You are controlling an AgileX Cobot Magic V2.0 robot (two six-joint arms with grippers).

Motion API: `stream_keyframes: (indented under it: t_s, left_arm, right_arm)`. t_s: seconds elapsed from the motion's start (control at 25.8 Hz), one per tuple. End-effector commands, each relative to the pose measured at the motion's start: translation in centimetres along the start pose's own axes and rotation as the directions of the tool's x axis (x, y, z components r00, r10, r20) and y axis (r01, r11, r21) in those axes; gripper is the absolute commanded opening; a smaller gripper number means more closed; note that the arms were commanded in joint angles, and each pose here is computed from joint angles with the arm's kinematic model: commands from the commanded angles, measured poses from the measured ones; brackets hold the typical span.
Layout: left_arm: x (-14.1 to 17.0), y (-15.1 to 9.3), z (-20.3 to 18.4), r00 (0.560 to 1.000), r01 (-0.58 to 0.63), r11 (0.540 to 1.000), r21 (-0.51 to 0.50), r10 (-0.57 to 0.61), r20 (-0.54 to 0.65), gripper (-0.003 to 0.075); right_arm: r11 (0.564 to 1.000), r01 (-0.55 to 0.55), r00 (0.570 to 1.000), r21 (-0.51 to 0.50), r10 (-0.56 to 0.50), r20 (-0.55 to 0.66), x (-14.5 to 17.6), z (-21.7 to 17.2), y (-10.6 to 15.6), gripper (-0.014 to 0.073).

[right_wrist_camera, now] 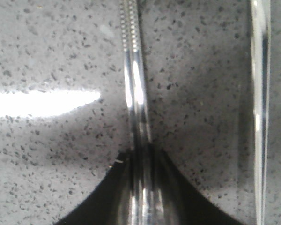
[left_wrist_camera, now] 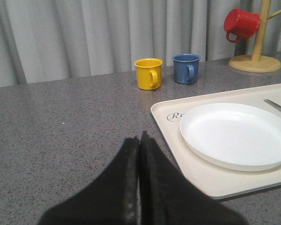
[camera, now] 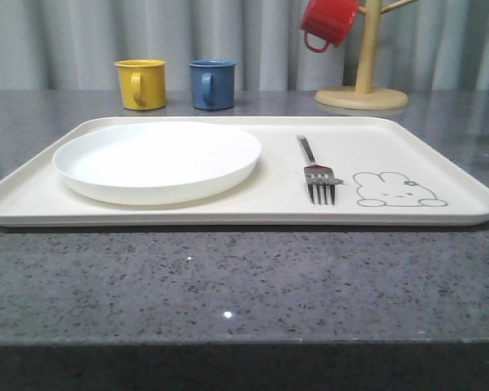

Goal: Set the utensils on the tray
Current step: 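Grasp the silver chopsticks with the right gripper, then place the chopsticks on the tray next to the fork and release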

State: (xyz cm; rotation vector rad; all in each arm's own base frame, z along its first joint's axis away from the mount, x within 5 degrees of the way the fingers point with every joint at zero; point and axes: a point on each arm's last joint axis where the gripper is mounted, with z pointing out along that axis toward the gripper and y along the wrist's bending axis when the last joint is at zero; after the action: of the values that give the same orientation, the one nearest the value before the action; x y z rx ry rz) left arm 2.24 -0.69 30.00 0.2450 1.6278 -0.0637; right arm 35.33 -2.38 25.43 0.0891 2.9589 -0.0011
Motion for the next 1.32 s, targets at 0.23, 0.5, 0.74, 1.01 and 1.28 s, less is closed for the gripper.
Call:
stream_keyframes:
  t_s: [0.23, 0.5, 0.74, 1.01, 1.28]
  left_arm:
    - [-1.4, 0.1, -0.2, 0.996, 0.02, 1.0, -0.007, -0.019, 0.086, -0.0018]
    - [-1.4, 0.1, -0.2, 0.996, 0.02, 1.0, -0.007, -0.019, 0.086, -0.0018]
    - [-1.4, 0.1, -0.2, 0.996, 0.02, 1.0, -0.007, -0.019, 0.086, -0.0018]
    - [-1.4, 0.1, -0.2, 0.996, 0.02, 1.0, -0.007, -0.019, 0.086, -0.0018]
    - [-1.4, 0.1, -0.2, 0.996, 0.02, 1.0, -0.007, -0.019, 0.086, -0.0018]
  right_arm:
    - [0.999, -0.048, 0.984, -0.019, 0.051, 0.17, -0.1, -6.5, 0.3, 0.0029]
    - [0.997, -0.022, 0.98, -0.073, 0.036, 0.194, 0.8, -10.6, 5.3, 0.0029]
    - [0.989, 0.055, 0.984, -0.14, -0.03, 0.178, 1.0, -8.6, 12.7, 0.007]
    - [0.979, 0.035, 0.993, -0.201, -0.011, 0.121, 0.6, -4.8, 17.0, 0.0069]
    - [0.982, -0.023, 0.994, -0.188, 0.041, 0.096, 0.1, -3.5, 17.2, 0.0069]
